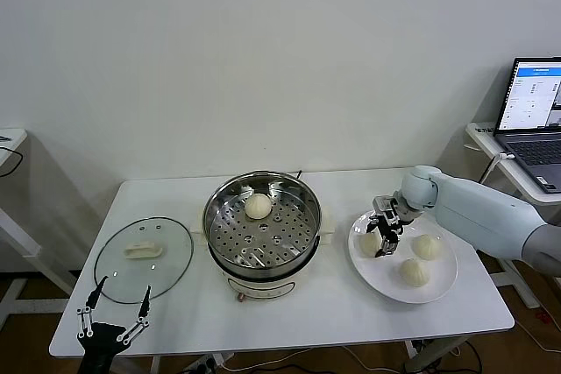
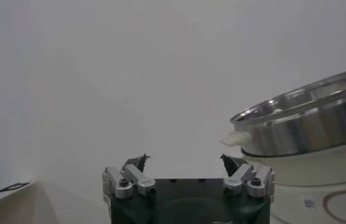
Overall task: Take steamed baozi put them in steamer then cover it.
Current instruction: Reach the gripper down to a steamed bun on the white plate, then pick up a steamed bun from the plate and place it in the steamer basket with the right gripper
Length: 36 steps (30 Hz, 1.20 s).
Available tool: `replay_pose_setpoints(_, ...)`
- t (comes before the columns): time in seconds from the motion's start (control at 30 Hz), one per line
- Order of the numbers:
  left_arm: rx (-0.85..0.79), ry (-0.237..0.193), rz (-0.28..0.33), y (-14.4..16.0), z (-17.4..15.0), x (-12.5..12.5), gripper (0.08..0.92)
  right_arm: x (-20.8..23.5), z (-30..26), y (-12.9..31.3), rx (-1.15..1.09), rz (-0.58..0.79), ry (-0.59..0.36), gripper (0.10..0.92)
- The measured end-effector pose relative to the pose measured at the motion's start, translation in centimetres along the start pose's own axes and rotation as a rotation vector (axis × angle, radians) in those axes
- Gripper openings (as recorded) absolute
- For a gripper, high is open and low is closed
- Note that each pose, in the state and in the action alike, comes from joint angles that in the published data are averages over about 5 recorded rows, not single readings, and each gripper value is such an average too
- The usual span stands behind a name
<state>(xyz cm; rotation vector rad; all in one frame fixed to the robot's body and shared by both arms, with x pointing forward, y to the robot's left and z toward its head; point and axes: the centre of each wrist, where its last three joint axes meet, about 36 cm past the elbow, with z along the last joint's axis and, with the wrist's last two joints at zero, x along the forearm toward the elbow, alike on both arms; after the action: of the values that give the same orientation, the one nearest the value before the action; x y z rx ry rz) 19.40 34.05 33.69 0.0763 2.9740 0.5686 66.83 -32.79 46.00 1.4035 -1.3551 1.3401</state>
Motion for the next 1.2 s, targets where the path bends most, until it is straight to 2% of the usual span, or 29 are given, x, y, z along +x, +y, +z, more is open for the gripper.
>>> replay_pose_setpoints(0.23, -0.006, -0.005, -0.002, 0.2, -0.2, -0.2, 0.823, 2.6, -0.9, -1.1, 0.037, 0.028, -0.007, 0.689)
replay_pose_setpoints(0.43, -0.009, -0.010, -0.002, 0.3, -0.3, -0.4, 0.823, 7.3, -3.8, -3.5, 0.103, 0.036, -0.025, 0.695)
replay_pose_setpoints(0.6, -0.010, -0.014, -0.003, 0.4, -0.3, -0.7, 0.823, 12.7, -8.1, -6.1, 0.173, 0.037, -0.050, 0.696)
replay_pose_setpoints(0.83, -0.007, -0.026, -0.010, 0.7, -0.3, -1.2, 0.823, 18.8, -17.2, -8.5, 0.295, 0.027, -0.085, 0.703)
replay_pose_setpoints(1.0, -0.003, -0.028, -0.018, 0.8, -0.1, -1.7, 0.823, 19.4, -23.7, -8.8, 0.361, -0.007, -0.091, 0.700)
replay_pose_setpoints(1.2, 0.001, -0.031, -0.030, 1.0, 0.2, -2.2, 0.823, 18.0, -30.1, -8.1, 0.408, -0.040, -0.084, 0.690)
